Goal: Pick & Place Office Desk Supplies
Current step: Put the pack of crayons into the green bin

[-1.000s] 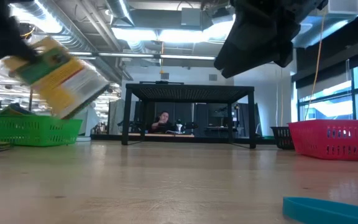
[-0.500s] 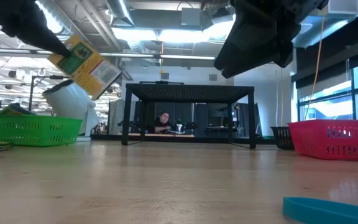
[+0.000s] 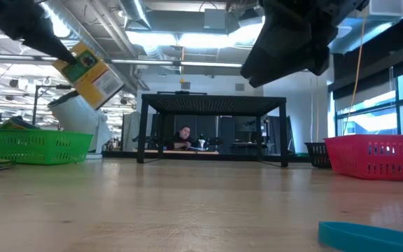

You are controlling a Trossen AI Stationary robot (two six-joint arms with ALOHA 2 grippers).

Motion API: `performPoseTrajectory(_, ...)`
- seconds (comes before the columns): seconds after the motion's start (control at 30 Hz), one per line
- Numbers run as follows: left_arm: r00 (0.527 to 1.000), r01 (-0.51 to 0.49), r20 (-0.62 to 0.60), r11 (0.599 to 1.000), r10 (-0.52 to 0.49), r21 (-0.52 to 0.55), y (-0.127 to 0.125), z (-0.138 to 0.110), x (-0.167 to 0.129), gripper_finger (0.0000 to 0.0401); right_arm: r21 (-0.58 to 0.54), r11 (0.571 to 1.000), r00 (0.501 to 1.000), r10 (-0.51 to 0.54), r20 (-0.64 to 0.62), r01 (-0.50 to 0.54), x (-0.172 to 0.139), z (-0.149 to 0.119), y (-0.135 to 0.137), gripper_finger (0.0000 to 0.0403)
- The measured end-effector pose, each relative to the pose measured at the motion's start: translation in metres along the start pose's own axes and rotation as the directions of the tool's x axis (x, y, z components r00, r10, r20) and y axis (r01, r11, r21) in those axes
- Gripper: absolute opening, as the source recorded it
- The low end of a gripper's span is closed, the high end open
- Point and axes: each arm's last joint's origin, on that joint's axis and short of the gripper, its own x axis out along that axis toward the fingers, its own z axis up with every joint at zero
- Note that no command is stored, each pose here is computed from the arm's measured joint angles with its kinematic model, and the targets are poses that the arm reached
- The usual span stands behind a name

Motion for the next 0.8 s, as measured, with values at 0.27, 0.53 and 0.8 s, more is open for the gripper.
performPoseTrajectory(0.27,0.997,0.065,-0.027,0.978,-0.072,-0.199,0.002,0.017,-0.008,0.0002,-0.004,1.000,1.000,0.002,0.003,-0.002,0.000,0.000,0.000,0.0149)
performPoseTrajectory(0.53,0.952,0.222,-0.146,0.934,-0.270,-0.279,0.005,0.043,-0.027,0.0002,-0.005,1.000,1.000,0.002,0.003,-0.002,0.000,0.000,0.000,0.0149)
performPoseTrajectory(0.8,0.801,0.080,-0.541,0.941,-0.257,-0.328,0.014,0.026,-0.032,0.0002,-0.005,1.000,1.000,0.002,0.003,-0.002,0.000,0.000,0.000,0.0149)
